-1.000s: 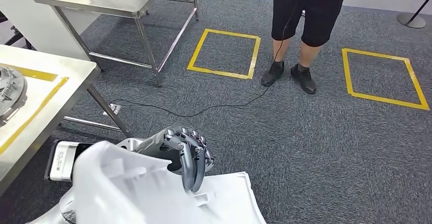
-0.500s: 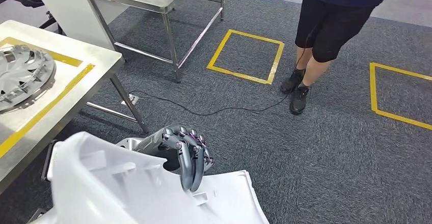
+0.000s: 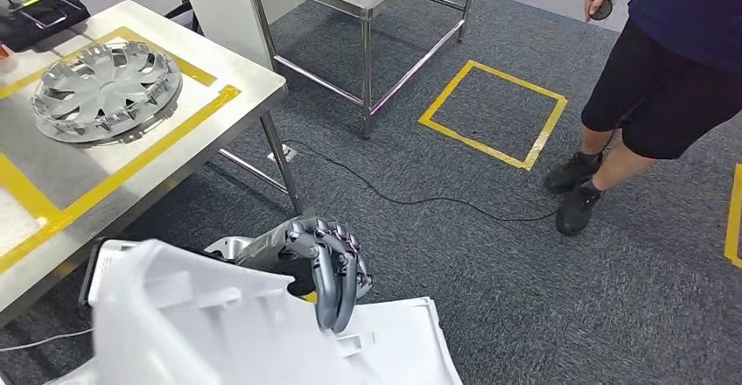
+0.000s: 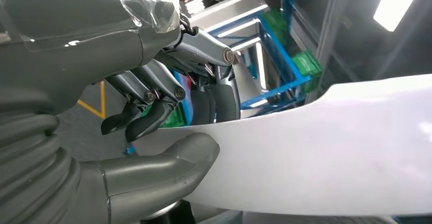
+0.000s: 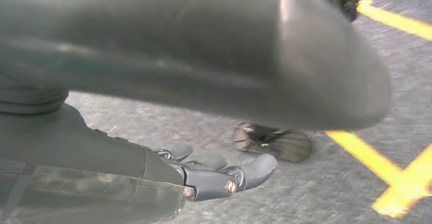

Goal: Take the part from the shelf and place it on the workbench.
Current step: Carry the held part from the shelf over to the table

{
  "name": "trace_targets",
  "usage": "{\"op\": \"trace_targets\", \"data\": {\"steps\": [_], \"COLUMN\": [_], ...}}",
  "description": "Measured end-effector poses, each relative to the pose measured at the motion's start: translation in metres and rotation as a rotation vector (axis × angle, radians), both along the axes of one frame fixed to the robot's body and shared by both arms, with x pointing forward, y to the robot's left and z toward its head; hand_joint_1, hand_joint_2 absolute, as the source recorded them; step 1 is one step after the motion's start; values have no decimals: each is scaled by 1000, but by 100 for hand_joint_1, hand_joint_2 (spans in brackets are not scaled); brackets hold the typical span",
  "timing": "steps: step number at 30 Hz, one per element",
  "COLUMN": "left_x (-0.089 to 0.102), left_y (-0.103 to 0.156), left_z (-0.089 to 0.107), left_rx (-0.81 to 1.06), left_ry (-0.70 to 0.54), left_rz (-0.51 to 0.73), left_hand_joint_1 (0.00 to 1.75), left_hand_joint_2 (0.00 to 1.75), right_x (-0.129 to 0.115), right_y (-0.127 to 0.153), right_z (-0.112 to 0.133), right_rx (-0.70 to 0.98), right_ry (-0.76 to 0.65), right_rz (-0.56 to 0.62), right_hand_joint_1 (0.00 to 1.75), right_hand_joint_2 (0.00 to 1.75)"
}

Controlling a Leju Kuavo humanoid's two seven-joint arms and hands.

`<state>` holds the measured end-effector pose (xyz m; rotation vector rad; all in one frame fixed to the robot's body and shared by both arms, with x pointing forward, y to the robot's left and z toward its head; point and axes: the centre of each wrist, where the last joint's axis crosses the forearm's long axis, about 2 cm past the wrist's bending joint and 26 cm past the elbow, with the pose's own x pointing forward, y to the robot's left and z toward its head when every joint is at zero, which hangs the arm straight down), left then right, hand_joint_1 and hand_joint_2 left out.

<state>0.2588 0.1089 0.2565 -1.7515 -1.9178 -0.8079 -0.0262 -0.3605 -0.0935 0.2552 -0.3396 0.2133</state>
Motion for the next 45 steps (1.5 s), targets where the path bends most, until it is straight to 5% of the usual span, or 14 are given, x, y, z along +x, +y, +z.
{"op": "trace_targets", "data": {"steps": [45], "left_x": [3], "left_y": [10], "left_z": [-22], "left_rx": [119], "left_ry": [-6], "left_rz": [55], "left_hand_joint_1": [171], "left_hand_joint_2": [175], "right_x": [-4], "right_y": [-10], "right_z": [10], "right_rx": [42], "right_ry": [17], "right_rz": [10], "right_hand_joint_1": [0], "right_hand_joint_2": [0]}}
